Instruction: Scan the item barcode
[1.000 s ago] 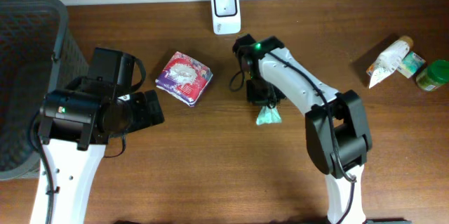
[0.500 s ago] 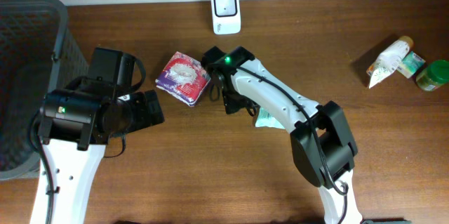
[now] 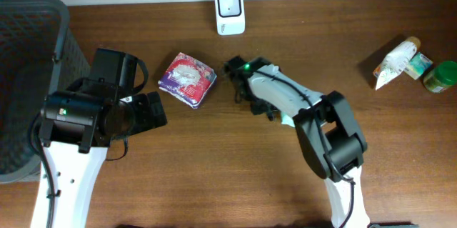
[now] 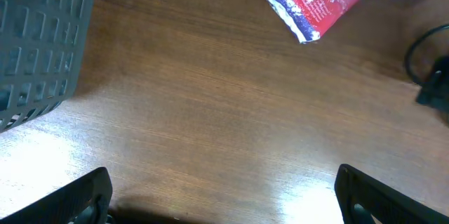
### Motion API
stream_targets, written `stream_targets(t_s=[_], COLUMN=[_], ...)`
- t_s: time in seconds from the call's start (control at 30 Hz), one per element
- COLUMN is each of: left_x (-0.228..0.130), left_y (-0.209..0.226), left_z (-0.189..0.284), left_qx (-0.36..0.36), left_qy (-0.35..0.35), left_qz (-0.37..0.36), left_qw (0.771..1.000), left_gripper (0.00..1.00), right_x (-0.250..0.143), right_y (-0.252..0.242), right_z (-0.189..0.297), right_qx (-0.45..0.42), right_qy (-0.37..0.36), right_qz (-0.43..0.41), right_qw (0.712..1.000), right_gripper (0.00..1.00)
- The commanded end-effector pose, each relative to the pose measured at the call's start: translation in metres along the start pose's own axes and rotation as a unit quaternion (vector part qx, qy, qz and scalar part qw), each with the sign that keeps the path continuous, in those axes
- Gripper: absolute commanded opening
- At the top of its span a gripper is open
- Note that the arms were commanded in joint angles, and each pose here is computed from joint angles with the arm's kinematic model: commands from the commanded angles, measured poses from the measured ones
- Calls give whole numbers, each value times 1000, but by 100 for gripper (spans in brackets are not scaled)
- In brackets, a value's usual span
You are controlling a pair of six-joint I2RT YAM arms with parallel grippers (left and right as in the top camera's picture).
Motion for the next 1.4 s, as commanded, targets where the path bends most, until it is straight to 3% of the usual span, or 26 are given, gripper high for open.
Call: stream_targets(t_s=[0.0,0.17,0.23,0.43,0.6,0.63,0.67,0.7,0.73,0.97,1.23,1.37], left_x=[0,0,0,0,0,0,0,0,0,0,0,0], left_y=[0,0,0,0,0,0,0,0,0,0,0,0], left_z=[2,2,2,2,2,2,2,2,2,2,2,2], left_qx=[0,0,0,0,0,0,0,0,0,0,0,0], left_qy=[-6,-6,-6,-6,-6,-6,-6,-6,-6,-6,-6,-6], left_qz=[4,4,4,4,4,4,4,4,4,4,4,4], left_qw=[1000,1000,1000,1000,1000,1000,1000,1000,1000,1000,1000,1000], left_gripper=[99,99,99,99,99,99,99,99,99,99,99,99], right_x=[-5,5,7,15,18,15,11,8,7,1,9,12], right_y=[-4,-18,-29,-37,-34,-26,-17,-7,-1,2,-33,-36], right_z=[-15,5,5,-4,43,49,52,54,51,24,-7,-9], right_qx=[16,24,20,41,24,32,49,60,61,57,51,53], right_qy=[36,51,63,61,46,43,45,40,36,42,76,74], right_qz=[12,45,40,66,82,90,97,105,85,74,31,51], right_qw=[999,997,997,995,995,995,993,992,994,995,995,995], right_gripper=[72,80,92,91,91,91,80,62,58,59,59,64])
Point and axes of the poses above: each gripper's point midway between its finger pads, its own z axis back along the fingers, its own y axis along the line the jaws close on, x = y × z, the point moved 8 cm from there along z, back along the fingers, and after that the axes turned 6 degrees about z, right-handed, at the moved point
